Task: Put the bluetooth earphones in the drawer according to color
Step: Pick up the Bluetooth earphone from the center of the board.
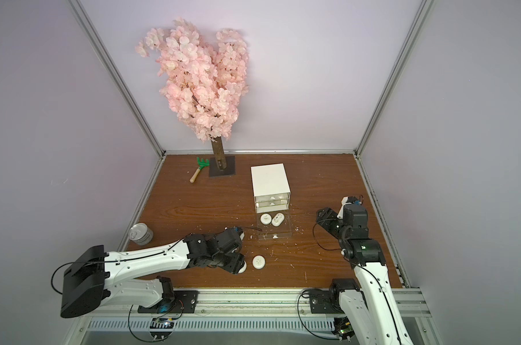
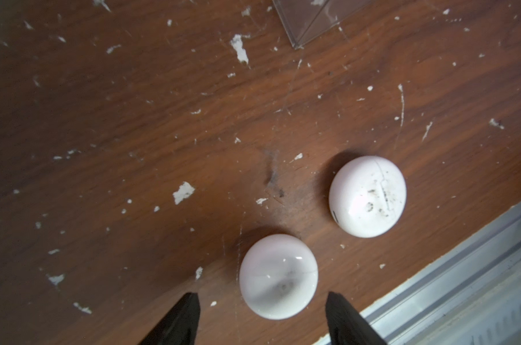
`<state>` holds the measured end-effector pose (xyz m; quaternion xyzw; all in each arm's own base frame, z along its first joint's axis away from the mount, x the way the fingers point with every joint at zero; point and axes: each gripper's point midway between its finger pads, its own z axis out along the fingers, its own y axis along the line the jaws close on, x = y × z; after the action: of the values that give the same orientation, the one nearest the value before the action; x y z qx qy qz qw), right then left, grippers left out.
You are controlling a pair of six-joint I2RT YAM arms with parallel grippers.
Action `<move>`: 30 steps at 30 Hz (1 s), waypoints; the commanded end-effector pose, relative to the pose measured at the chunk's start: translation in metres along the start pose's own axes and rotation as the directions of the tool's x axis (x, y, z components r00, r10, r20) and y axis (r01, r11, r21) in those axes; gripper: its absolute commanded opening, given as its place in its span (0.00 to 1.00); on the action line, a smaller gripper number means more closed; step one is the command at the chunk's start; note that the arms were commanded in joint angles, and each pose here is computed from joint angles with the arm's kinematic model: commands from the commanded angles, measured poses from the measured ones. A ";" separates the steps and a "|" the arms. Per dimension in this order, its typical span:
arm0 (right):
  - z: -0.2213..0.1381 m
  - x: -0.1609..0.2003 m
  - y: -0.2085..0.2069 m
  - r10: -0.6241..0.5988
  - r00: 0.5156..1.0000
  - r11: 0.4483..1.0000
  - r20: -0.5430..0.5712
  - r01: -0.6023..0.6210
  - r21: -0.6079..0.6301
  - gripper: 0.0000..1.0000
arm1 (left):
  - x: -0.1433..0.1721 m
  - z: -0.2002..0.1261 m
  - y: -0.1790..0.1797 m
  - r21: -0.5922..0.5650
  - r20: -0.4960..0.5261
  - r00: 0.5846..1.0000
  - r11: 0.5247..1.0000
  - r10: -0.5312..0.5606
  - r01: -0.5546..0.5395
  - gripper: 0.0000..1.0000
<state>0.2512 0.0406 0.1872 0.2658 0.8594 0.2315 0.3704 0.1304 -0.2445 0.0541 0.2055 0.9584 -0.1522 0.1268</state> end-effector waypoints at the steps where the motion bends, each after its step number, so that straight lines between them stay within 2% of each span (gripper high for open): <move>1: -0.005 -0.009 0.009 0.004 1.000 1.000 0.026 -0.004 -0.023 0.69 | 0.005 0.005 -0.006 0.011 -0.015 1.000 1.000 0.005 -0.005 0.71; 16: -0.005 -0.008 0.008 0.001 1.000 1.000 0.023 -0.001 -0.022 0.69 | 0.017 0.024 -0.008 -0.049 -0.078 0.995 0.997 0.056 -0.060 0.71; 24: -0.006 -0.009 0.008 -0.001 1.000 1.000 0.026 0.002 -0.023 0.69 | 0.012 0.029 -0.013 -0.072 -0.078 0.994 0.994 0.081 -0.087 0.71; 30: -0.006 -0.008 0.008 -0.004 1.000 1.000 0.025 0.005 -0.022 0.69 | 0.015 0.039 -0.010 -0.102 -0.109 0.989 0.989 0.097 -0.108 0.63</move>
<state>0.2511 0.0406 0.1873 0.2661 0.8592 0.2317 0.3704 0.1211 -0.2644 0.0232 0.2429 0.9594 -0.1033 0.0991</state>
